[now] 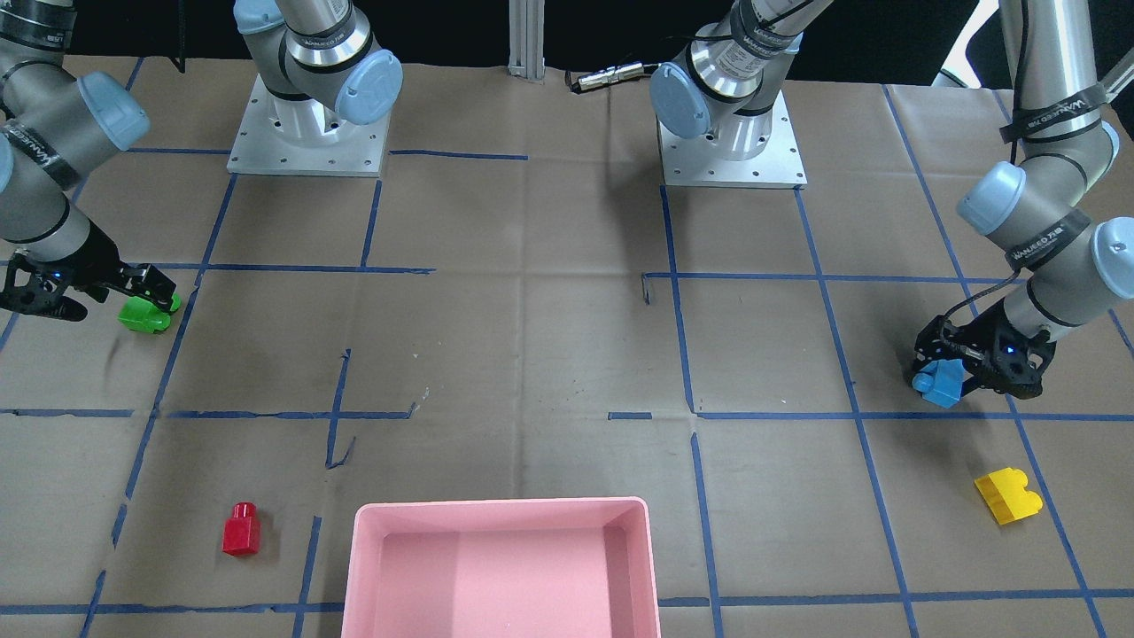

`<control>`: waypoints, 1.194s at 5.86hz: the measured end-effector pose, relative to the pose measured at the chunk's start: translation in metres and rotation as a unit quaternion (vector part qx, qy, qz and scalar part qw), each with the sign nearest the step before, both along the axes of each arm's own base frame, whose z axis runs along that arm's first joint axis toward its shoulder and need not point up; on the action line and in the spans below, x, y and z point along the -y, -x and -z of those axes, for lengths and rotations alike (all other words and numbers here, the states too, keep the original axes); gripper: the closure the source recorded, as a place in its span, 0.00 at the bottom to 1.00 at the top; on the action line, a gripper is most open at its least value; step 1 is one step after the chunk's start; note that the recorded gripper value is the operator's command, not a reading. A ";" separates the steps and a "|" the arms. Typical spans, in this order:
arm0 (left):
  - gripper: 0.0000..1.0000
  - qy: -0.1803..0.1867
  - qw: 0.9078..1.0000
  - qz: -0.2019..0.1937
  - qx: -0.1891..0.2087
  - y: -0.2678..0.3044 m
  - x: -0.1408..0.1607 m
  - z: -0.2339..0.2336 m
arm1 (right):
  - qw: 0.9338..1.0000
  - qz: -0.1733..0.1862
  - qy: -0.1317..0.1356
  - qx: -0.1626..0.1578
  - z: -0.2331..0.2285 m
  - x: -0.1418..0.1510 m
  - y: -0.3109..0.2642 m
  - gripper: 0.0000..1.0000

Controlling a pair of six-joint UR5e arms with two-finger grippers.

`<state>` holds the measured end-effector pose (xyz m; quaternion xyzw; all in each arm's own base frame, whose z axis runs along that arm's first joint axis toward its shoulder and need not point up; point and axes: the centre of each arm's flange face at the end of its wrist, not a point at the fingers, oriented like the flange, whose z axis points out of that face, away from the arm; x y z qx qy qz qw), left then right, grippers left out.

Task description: Put all blocks into box

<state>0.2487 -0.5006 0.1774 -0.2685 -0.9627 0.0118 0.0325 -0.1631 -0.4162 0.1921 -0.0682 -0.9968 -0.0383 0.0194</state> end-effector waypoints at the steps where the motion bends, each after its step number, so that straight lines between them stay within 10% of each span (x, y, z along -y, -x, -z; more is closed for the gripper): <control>1: 0.56 0.000 1.000 0.000 0.000 0.000 0.000 0.000 | 1.000 0.000 -0.003 0.001 0.003 -0.001 -0.001 0.01; 4: 1.00 -0.003 1.000 0.003 0.014 -0.003 0.003 -0.005 | 1.000 0.001 -0.008 0.006 0.011 -0.004 -0.003 0.01; 7: 1.00 -0.005 1.000 -0.017 0.020 -0.009 0.018 -0.060 | 1.000 0.001 -0.013 0.010 0.021 -0.005 -0.003 0.01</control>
